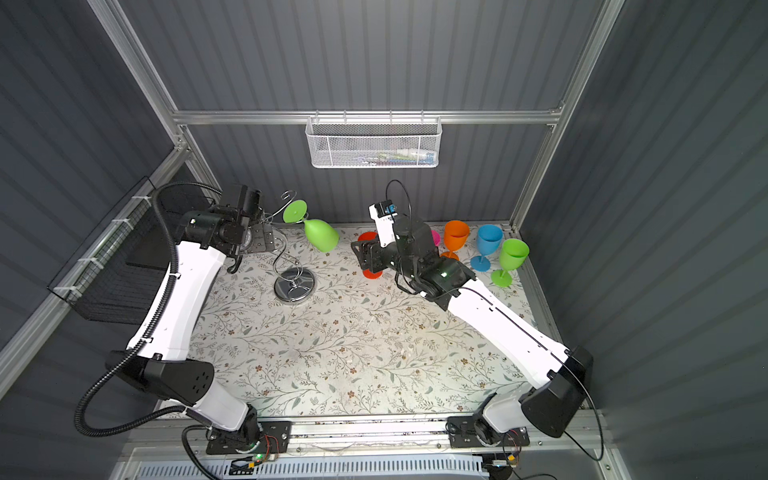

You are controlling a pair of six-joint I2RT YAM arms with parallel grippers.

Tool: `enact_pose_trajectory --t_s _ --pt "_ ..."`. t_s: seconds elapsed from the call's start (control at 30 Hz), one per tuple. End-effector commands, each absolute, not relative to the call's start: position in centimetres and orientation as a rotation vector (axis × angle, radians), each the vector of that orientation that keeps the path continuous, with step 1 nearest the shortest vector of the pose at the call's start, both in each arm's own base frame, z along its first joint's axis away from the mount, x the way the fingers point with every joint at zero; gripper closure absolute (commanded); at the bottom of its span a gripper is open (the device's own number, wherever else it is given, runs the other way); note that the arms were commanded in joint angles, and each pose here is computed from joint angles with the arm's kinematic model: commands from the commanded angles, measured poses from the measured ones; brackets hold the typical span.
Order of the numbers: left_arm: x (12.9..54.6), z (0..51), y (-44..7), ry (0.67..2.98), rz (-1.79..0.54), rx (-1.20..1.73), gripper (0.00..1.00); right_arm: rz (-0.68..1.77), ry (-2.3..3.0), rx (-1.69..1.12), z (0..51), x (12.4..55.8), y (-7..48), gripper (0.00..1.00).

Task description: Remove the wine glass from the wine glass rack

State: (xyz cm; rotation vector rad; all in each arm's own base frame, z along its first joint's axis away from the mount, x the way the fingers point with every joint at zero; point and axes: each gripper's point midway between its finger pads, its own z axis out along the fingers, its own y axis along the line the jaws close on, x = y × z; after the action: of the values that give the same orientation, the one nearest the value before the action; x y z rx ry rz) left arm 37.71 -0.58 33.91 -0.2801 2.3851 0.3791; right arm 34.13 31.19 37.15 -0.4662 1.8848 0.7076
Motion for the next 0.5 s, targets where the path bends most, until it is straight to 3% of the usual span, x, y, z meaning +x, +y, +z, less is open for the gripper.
enact_pose_trajectory --t_s 0.0,0.47 --pt "36.9 34.0 0.5 2.395 0.396 -0.287 0.0 0.79 1.886 -0.45 38.3 34.1 32.7 0.29" --pt "36.9 35.9 -2.1 2.31 0.143 -0.243 0.0 1.176 1.858 -0.246 41.5 37.7 39.6 0.34"
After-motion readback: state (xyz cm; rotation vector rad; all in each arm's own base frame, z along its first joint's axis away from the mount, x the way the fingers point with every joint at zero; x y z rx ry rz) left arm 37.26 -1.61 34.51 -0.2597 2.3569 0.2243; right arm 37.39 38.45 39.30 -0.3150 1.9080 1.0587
